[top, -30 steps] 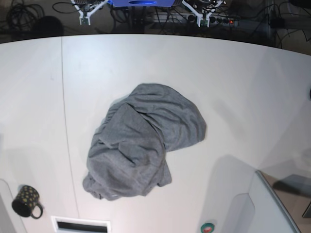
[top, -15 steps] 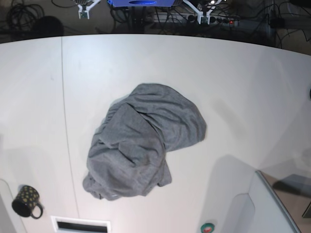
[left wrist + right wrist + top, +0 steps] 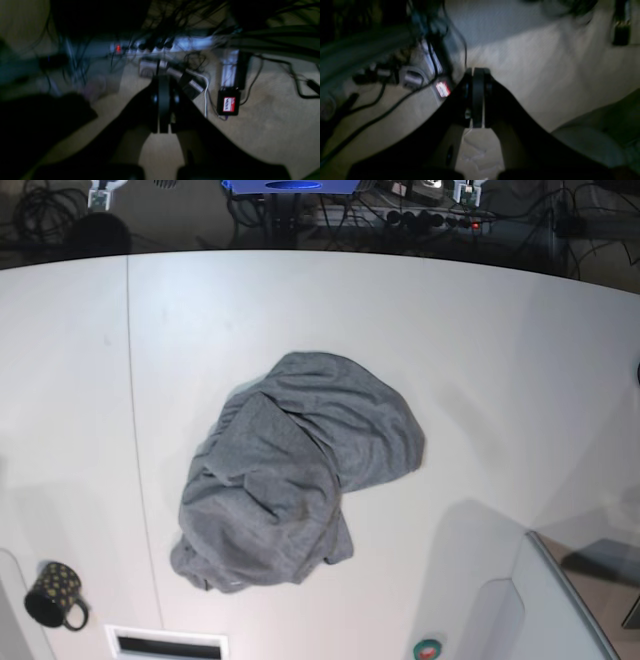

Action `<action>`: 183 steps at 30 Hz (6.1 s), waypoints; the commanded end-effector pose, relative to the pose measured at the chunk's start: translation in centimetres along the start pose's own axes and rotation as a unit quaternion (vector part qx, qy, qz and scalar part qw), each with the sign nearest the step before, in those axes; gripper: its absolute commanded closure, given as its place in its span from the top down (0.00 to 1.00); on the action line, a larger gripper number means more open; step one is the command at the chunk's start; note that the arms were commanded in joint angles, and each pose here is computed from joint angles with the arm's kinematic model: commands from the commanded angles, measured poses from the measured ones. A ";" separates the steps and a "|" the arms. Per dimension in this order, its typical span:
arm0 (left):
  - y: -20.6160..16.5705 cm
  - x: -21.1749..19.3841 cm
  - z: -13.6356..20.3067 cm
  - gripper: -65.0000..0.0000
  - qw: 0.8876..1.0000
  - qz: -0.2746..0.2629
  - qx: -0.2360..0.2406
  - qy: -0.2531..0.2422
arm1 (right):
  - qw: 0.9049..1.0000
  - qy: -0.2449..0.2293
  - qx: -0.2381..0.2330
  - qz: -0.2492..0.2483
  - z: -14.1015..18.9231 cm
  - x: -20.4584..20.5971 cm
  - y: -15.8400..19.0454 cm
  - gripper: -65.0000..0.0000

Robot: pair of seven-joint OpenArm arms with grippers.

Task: Layout the t-shirt on the table in an organized manner, then fold the t-shirt properly
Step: 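Reach the right gripper down and grasp the crumpled grey t-shirt, then lift and drag the grasped shirt away from the left gripper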

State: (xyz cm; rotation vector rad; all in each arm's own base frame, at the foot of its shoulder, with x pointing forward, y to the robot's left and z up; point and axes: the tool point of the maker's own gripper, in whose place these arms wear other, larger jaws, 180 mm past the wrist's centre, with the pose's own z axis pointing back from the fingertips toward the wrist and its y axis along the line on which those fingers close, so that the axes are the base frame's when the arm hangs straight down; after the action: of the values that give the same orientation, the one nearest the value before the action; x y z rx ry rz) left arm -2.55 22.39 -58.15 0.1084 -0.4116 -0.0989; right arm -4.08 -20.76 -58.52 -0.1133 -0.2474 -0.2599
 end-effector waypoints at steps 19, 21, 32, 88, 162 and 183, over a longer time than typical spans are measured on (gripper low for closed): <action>5.5 20.7 6.6 0.00 0.968 0.008 0.064 -0.241 | 0.956 -0.256 0.099 0.101 9.6 27.5 7.4 0.00; 5.4 21.9 5.9 0.00 0.969 0.023 0.066 -0.238 | 0.949 -0.256 0.128 0.130 10.1 30.0 9.5 0.00; 5.5 24.2 5.4 0.00 0.964 0.040 0.070 -0.255 | 0.925 -0.262 0.254 0.111 11.4 38.3 16.0 0.66; -7.6 39.9 -3.3 0.00 0.952 0.049 -0.060 -0.297 | 0.875 -0.368 0.239 0.205 21.7 43.3 18.5 0.01; 13.4 28.0 4.3 0.00 0.936 0.120 0.165 -0.288 | 0.877 -0.317 0.236 0.275 10.7 43.1 30.2 0.59; 13.2 26.5 2.4 0.00 0.943 0.131 0.160 -0.259 | 0.880 -0.344 0.234 0.229 12.6 44.6 28.1 0.01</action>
State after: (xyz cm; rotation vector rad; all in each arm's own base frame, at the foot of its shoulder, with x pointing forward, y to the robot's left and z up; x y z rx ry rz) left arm 20.79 31.51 -45.15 0.3312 -0.9180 0.2167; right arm 40.50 -2.21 -39.49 0.2360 -0.8909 0.3395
